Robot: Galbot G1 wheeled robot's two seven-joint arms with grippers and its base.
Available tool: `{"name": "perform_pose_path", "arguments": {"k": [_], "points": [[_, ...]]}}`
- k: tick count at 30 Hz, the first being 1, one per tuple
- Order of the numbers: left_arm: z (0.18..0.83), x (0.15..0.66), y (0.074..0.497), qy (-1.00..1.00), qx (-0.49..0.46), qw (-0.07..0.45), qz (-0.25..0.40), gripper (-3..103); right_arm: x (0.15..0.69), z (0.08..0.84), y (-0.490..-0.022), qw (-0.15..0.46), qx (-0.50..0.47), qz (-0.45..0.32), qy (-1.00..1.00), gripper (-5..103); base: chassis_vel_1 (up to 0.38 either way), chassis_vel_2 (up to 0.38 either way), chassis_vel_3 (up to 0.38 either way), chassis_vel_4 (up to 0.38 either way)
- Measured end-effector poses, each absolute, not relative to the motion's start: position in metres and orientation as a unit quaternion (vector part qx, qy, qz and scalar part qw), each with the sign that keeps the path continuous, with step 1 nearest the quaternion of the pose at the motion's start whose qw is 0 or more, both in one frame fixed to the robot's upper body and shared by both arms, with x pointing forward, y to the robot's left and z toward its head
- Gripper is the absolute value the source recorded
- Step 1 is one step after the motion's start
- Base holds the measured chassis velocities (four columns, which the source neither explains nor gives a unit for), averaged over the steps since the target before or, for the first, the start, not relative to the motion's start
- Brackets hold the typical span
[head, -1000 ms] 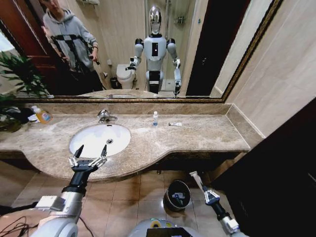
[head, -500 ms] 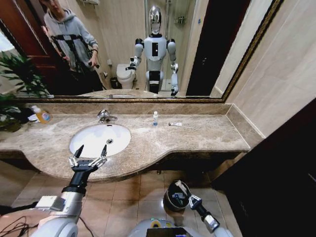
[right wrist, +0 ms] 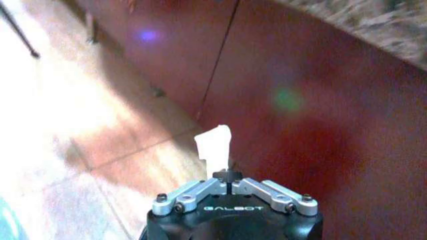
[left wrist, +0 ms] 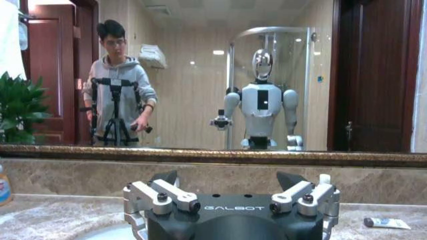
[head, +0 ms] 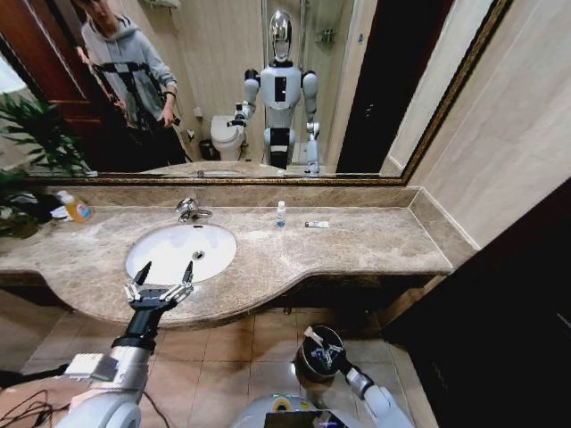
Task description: Pick up the trash from the sink and place it in the trash bin.
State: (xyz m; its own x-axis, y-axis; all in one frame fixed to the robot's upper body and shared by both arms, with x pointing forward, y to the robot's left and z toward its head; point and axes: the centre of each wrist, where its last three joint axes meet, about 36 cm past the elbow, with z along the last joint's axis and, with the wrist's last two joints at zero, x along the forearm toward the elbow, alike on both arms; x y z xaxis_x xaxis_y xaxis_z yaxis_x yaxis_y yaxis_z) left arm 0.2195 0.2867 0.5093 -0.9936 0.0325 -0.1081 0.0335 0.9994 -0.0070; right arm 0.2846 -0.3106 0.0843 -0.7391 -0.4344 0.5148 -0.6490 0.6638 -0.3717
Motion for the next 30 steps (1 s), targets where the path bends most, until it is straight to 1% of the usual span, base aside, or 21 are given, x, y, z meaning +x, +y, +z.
{"name": "perform_pose_path", "arguments": {"k": [6,8,9,13,19,20,22,24,26,27,30], "points": [[0.509,0.219,0.287,0.998,0.017,0.054,-0.004,100,0.301,0.085,-0.311,0.212,0.324,0.314,-0.867,0,0.000,0.000,0.000,0.000],[0.509,0.219,0.287,0.998,0.017,0.054,-0.004,100,0.309,0.087,-0.312,0.229,0.337,0.346,-0.845,0,0.000,0.000,0.000,0.000],[0.509,0.219,0.287,0.998,0.017,0.054,-0.004,100,0.309,0.087,-0.312,0.229,0.337,0.346,-0.845,0,0.000,0.000,0.000,0.000],[0.509,0.219,0.287,0.998,0.017,0.054,-0.004,100,0.318,0.088,-0.317,0.248,0.360,0.394,-0.808,0,0.000,0.000,0.000,0.000],[0.509,0.219,0.287,0.998,0.017,0.054,-0.004,100,0.317,0.085,-0.326,0.268,0.366,0.413,-0.789,0,0.000,0.000,0.000,0.000],[0.509,0.219,0.287,0.998,0.017,0.054,-0.004,100,0.316,0.082,-0.328,0.274,0.365,0.413,-0.788,-3,0.000,0.000,0.000,0.000],[0.509,0.219,0.287,0.998,0.017,0.054,-0.004,100,0.315,0.080,-0.330,0.279,0.364,0.411,-0.788,7,0.000,0.000,0.000,0.000],[0.509,0.219,0.287,0.998,0.016,0.054,-0.004,100,0.314,0.078,-0.331,0.282,0.363,0.409,-0.789,7,0.000,0.000,0.000,0.000],[0.509,0.219,0.287,0.998,0.017,0.054,-0.004,100,0.313,0.077,-0.332,0.283,0.361,0.407,-0.790,18,0.000,0.000,0.000,0.000],[0.509,0.219,0.287,0.998,0.017,0.054,-0.004,100,0.313,0.077,-0.332,0.283,0.361,0.407,-0.790,18,0.000,0.000,0.000,0.000],[0.509,0.219,0.287,0.998,0.017,0.054,-0.004,100,0.314,0.077,-0.332,0.277,0.357,0.406,-0.794,34,0.000,0.000,0.000,0.000]]}}
